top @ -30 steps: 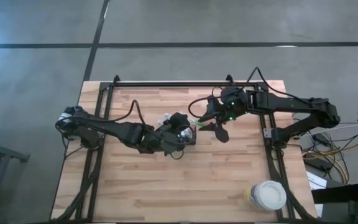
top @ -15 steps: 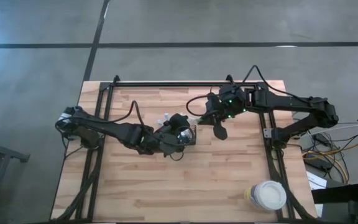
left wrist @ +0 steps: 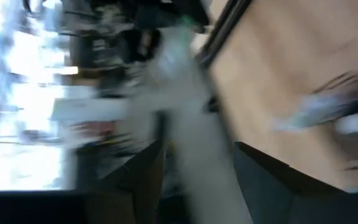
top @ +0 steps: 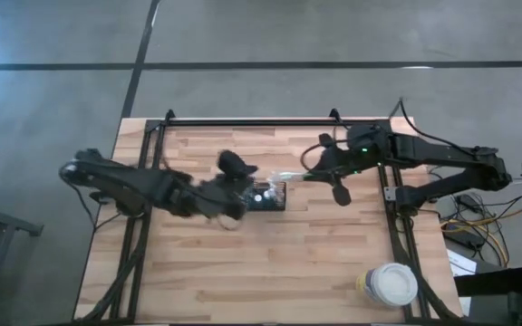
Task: Pick & Place toothbrushing station
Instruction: Put the green toothbrush into the black mesh organizer
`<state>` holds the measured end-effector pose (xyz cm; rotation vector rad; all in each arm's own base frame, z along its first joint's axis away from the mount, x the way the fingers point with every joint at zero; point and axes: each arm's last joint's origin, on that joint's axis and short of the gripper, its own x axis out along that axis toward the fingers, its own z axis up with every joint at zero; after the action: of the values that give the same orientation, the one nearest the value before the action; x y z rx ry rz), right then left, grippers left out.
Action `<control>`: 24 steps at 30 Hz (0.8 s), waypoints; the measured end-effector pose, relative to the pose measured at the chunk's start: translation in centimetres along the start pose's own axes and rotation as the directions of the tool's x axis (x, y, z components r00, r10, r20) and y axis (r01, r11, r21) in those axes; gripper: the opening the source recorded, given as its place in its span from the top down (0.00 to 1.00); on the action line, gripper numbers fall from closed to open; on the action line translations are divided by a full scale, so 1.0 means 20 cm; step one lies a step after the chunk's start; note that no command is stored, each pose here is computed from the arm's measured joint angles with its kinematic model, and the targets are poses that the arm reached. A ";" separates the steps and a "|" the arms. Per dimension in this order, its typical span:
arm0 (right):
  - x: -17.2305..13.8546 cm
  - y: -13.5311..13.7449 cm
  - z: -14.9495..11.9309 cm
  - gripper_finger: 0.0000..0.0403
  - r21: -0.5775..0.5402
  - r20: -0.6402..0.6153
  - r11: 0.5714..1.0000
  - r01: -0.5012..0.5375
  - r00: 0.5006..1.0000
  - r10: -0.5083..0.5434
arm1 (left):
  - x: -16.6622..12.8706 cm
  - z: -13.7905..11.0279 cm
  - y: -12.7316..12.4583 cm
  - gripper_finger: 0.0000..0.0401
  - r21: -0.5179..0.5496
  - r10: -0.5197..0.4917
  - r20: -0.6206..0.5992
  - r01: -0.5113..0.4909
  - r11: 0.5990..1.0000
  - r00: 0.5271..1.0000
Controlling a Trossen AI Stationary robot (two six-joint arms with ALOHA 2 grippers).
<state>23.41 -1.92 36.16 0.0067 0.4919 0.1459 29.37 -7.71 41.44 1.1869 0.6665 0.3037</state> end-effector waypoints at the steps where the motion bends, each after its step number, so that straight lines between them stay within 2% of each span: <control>1: -0.02 0.01 -0.01 0.97 -0.012 0.026 1.000 0.002 1.000 -0.002 | -0.04 -0.04 0.02 0.51 -0.069 -0.052 0.039 0.055 0.996 0.998; 3: -0.05 0.02 -0.05 0.97 -0.025 0.074 1.000 0.008 0.997 -0.006 | -0.11 -0.14 0.07 0.51 -0.237 -0.148 0.125 0.174 0.956 0.981; 5: -0.08 0.03 -0.11 0.97 -0.035 0.113 0.999 0.013 0.994 -0.009 | -0.16 -0.24 0.10 0.54 -0.382 -0.225 0.233 0.302 0.874 0.946; 7: -0.12 0.04 -0.16 0.97 -0.046 0.160 0.999 0.021 0.987 -0.013 | -0.21 -0.34 0.09 0.58 -0.454 -0.261 0.337 0.399 0.796 0.904; 8: -0.14 0.05 -0.19 0.97 -0.057 0.191 0.998 0.026 0.981 -0.015 | -0.22 -0.38 0.07 0.60 -0.477 -0.250 0.376 0.418 0.773 0.892; 11: -0.19 0.07 -0.27 0.97 -0.084 0.278 0.996 0.043 0.960 -0.018 | -0.25 -0.49 -0.03 0.70 -0.551 -0.141 0.452 0.400 0.733 0.881; 15: -0.23 0.08 -0.38 0.97 -0.103 0.382 0.992 0.066 0.924 -0.022 | -0.25 -0.63 -0.23 0.87 -0.628 0.022 0.509 0.353 0.693 0.861; 17: -0.25 0.09 -0.43 0.97 -0.117 0.431 0.990 0.079 0.902 -0.021 | -0.24 -0.69 -0.34 0.96 -0.662 0.081 0.533 0.356 0.659 0.842; 19: -0.27 0.10 -0.48 0.97 -0.124 0.469 0.988 0.092 0.883 -0.023 | -0.23 -0.74 -0.44 0.98 -0.694 0.128 0.546 0.360 0.624 0.828; 24: -0.28 0.11 -0.62 0.97 -0.115 0.547 0.982 0.151 0.835 -0.064 | -0.20 -0.86 -0.66 0.99 -0.744 0.208 0.548 0.358 0.564 0.810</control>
<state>12.27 -0.89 27.91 -0.1292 -0.0912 0.0645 13.94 -1.79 26.84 0.2535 -0.0384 0.1154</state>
